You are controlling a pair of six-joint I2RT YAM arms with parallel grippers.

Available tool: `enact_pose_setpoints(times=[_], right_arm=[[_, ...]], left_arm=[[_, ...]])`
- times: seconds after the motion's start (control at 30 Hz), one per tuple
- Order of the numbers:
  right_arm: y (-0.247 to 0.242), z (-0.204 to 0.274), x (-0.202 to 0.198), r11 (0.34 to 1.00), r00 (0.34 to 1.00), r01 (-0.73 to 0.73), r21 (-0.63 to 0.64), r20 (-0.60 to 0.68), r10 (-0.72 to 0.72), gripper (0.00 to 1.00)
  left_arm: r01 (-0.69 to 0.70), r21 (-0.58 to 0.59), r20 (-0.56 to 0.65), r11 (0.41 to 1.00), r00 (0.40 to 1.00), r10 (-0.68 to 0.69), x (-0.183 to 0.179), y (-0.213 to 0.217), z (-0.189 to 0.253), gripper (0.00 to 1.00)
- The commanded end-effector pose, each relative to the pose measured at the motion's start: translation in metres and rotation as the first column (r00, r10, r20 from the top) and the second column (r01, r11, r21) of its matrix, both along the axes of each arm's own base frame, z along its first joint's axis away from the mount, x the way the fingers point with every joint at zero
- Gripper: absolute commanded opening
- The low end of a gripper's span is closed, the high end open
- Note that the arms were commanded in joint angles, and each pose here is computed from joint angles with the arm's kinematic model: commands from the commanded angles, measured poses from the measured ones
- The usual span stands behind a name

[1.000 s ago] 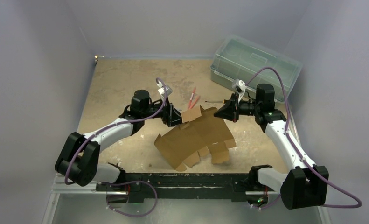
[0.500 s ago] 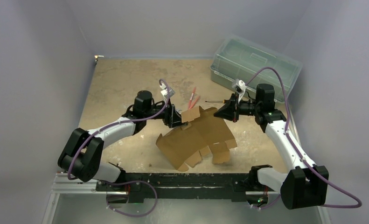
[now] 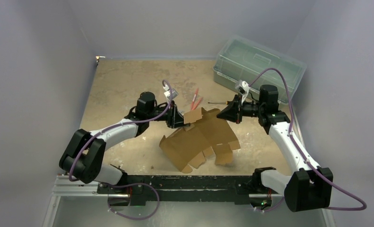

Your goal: Fold the paper box

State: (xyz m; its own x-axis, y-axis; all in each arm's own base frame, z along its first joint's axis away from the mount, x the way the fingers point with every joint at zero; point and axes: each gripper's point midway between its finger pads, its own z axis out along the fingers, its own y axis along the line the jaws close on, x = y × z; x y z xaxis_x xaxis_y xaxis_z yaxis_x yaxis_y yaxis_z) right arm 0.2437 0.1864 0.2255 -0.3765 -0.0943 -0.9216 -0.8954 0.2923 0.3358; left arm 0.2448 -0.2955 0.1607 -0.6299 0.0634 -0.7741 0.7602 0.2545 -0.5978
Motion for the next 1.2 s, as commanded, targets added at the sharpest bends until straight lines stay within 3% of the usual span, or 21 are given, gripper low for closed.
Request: enact_pose_setpoints(times=[0.0, 0.27, 0.4, 0.53, 0.73, 1.03, 1.17], right_arm=[[0.001, 0.006, 0.001, 1.000, 1.000, -0.011, 0.012, 0.028, 0.011, 0.00], [0.001, 0.005, 0.002, 1.000, 0.999, -0.006, 0.004, 0.031, 0.006, 0.00], [0.000, 0.004, 0.002, 1.000, 0.999, -0.005, 0.000, 0.036, 0.005, 0.00], [0.001, 0.002, 0.002, 1.000, 0.999, -0.011, -0.004, 0.036, 0.012, 0.00], [0.001, 0.002, 0.001, 1.000, 0.999, -0.013, -0.004, 0.035, 0.013, 0.00], [0.001, -0.001, 0.001, 1.000, 1.000, -0.019, -0.002, 0.018, 0.019, 0.00], [0.001, -0.001, 0.002, 1.000, 1.000, -0.016, -0.005, 0.019, 0.016, 0.00]], left_arm=[[-0.004, -0.025, 0.105, 1.000, 0.994, 0.006, 0.003, 0.000, 0.033, 0.36], [-0.259, -0.002, 0.279, 0.966, 0.927, 0.249, 0.015, 0.047, 0.074, 0.64], [-0.353, -0.091, 0.340, 0.931, 0.868, 0.362, 0.004, 0.067, 0.102, 0.83], [-0.355, -0.168, 0.402, 0.920, 0.827, 0.393, -0.005, 0.073, 0.132, 0.86], [-0.249, -0.201, 0.440, 0.947, 0.841, 0.314, -0.019, 0.054, 0.144, 0.89], [-0.313, -0.107, 0.722, 0.944, 0.628, 0.290, -0.035, 0.021, 0.142, 0.98], [-0.372, -0.120, 0.813, 0.920, 0.495, 0.306, -0.051, 0.011, 0.140, 0.99]])
